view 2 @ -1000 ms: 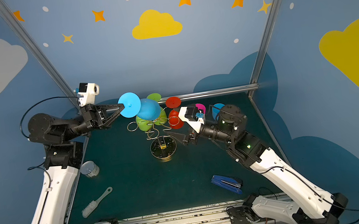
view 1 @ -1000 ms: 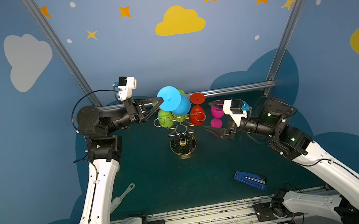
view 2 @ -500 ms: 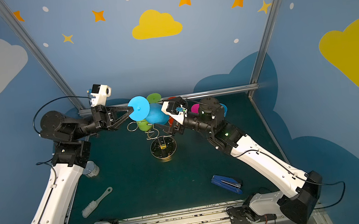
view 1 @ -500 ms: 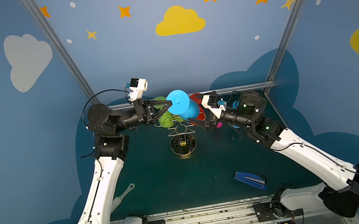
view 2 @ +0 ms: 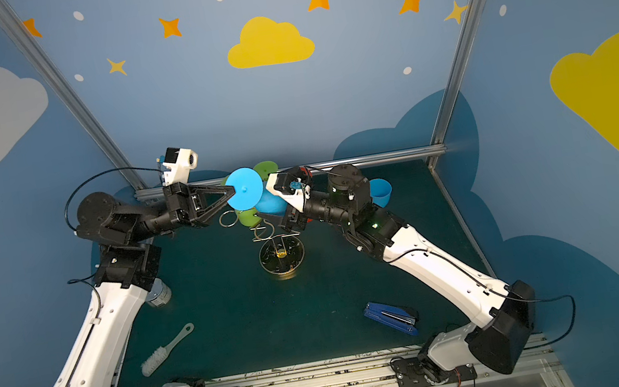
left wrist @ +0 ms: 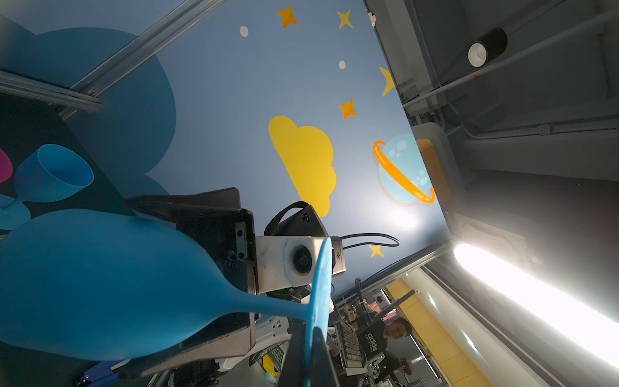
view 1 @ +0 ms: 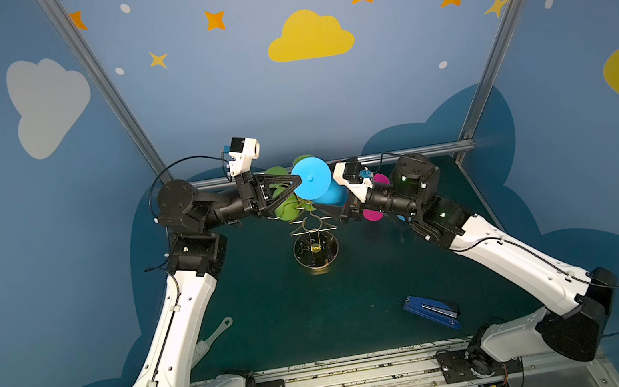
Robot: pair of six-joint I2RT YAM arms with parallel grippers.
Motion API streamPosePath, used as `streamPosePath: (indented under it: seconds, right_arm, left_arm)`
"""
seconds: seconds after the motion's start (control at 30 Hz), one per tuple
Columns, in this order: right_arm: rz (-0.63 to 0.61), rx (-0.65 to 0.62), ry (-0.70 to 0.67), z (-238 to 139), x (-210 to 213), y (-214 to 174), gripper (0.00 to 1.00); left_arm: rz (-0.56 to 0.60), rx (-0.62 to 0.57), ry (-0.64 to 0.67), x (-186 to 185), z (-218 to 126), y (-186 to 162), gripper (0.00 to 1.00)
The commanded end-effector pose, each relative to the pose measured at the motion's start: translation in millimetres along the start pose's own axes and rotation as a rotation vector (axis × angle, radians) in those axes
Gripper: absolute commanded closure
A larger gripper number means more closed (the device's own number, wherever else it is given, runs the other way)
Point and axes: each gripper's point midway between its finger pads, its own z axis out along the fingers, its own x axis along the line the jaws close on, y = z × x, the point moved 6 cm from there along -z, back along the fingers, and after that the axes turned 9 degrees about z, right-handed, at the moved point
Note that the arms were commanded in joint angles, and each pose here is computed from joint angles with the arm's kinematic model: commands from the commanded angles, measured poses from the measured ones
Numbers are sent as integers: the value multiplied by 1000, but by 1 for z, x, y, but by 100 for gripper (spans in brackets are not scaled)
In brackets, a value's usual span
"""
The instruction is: Take the wine glass off the wine glass rack
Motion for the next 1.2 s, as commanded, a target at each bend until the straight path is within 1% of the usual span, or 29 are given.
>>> streamPosePath:
  seconds: [0.0,0.07,0.17,0.3,0.33,0.37,0.57,0.6,0.63,0.73,0.8,0.83,0.87,0.9,0.97,1.03,1.1,1.13,1.17]
  right_arm:
    - [13,-32,16,1,3,11,12]
    - [23,-32,6,0,3,11,14]
    - [40,-29,-3,-3,4,12,20]
    - [52,-15,-18,-9,5,13,38]
    - [53,-12,-22,-10,5,13,40]
    - [81,-12,-28,-11,6,13,41]
    - [126,-6,-67,-23,8,15,51]
    - [138,0,-76,-26,8,16,52]
    - [150,6,-92,-30,7,18,53]
    - [212,65,-136,-41,6,20,57]
    - [248,109,-152,-50,7,17,60]
    - [262,121,-159,-56,9,16,60]
    - [274,136,-170,-61,11,14,61]
    - [295,155,-190,-68,11,13,61]
    - [331,208,-240,-79,11,9,62]
    - [365,265,-296,-90,9,4,62]
    - [387,326,-344,-100,9,-1,62]
    - [392,345,-354,-103,9,-2,61]
    - [398,369,-363,-106,9,-4,61]
  left_arm:
    - [36,-13,-19,-7,0,0,96]
    - [37,-14,-23,-7,1,1,96]
    - [42,-19,-24,-7,1,2,96]
    - [50,-38,-14,-2,1,4,96]
    - [51,-43,-14,-1,1,4,96]
    - [51,-49,-15,0,1,4,96]
    - [70,-77,3,8,2,7,95]
    - [91,-80,10,9,1,7,90]
    - [122,-82,21,10,1,6,79]
    - [191,-99,102,21,-2,4,50]
    - [222,-124,169,30,-5,3,41]
    - [254,-135,185,33,-6,3,36]
    - [291,-140,192,34,-6,2,34]
    - [327,-154,215,38,-8,2,34]
    - [440,-183,275,42,-11,2,34]
    - [594,-200,366,46,-13,-1,34]
    - [800,-202,448,53,-14,-9,34]
    - [883,-218,477,54,-15,-12,35]
    - [990,-230,494,55,-15,-16,35]
